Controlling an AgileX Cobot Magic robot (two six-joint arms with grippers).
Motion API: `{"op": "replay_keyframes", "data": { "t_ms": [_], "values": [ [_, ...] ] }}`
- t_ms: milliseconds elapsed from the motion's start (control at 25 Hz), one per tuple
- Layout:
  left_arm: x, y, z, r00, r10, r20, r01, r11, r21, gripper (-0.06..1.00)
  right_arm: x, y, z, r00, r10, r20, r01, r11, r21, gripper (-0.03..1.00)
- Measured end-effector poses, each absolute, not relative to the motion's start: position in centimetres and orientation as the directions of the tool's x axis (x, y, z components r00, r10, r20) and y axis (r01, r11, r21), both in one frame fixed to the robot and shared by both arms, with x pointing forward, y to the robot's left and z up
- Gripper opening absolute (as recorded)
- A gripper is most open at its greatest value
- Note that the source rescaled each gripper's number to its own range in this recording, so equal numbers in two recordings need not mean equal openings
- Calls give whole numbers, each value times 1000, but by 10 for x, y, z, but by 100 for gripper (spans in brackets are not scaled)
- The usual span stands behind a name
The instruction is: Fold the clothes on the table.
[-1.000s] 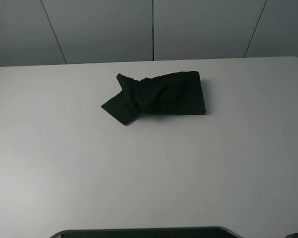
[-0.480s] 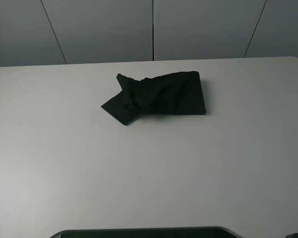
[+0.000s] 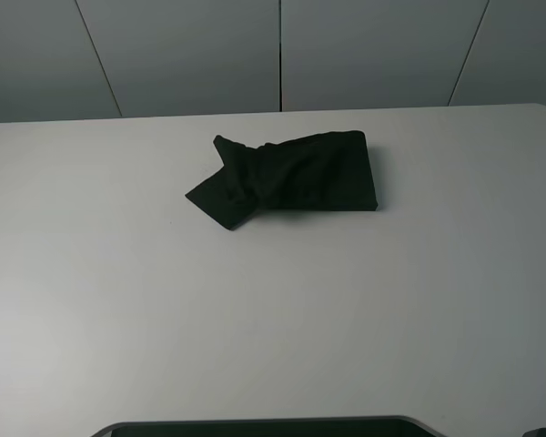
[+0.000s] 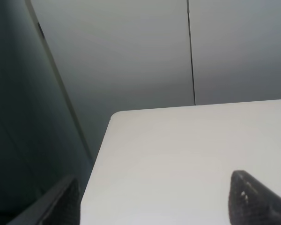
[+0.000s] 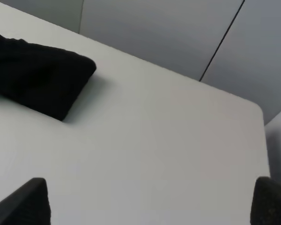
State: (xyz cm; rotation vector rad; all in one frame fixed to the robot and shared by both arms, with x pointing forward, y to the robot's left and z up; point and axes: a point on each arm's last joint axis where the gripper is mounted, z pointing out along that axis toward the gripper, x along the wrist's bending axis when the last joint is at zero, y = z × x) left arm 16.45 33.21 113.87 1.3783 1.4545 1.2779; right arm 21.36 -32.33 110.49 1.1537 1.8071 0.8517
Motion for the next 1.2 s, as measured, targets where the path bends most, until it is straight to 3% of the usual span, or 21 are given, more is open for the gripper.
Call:
{"op": "replay_keyframes", "data": {
  "t_ms": [160,360,640,920,1200],
  "values": [
    [163,319,1138,-154,984,88,245,-48,968,89,209,-304,1104,-279,948,-155,401,261,878,92],
    [170,310,1130,-125,988,93,280,-55,958,90,212,-294,1101,-202,966,-161,397,231,888,92],
    [204,304,1086,-42,998,55,446,-31,895,90,224,-288,1063,-129,983,-129,455,174,873,92],
    [223,298,1058,14,1000,-5,503,-3,864,90,231,-289,1053,-120,987,-111,470,155,869,92],
    [230,299,1054,17,1000,-6,475,-3,880,90,230,-291,1053,-84,992,-98,471,126,873,92]
  ]
}}
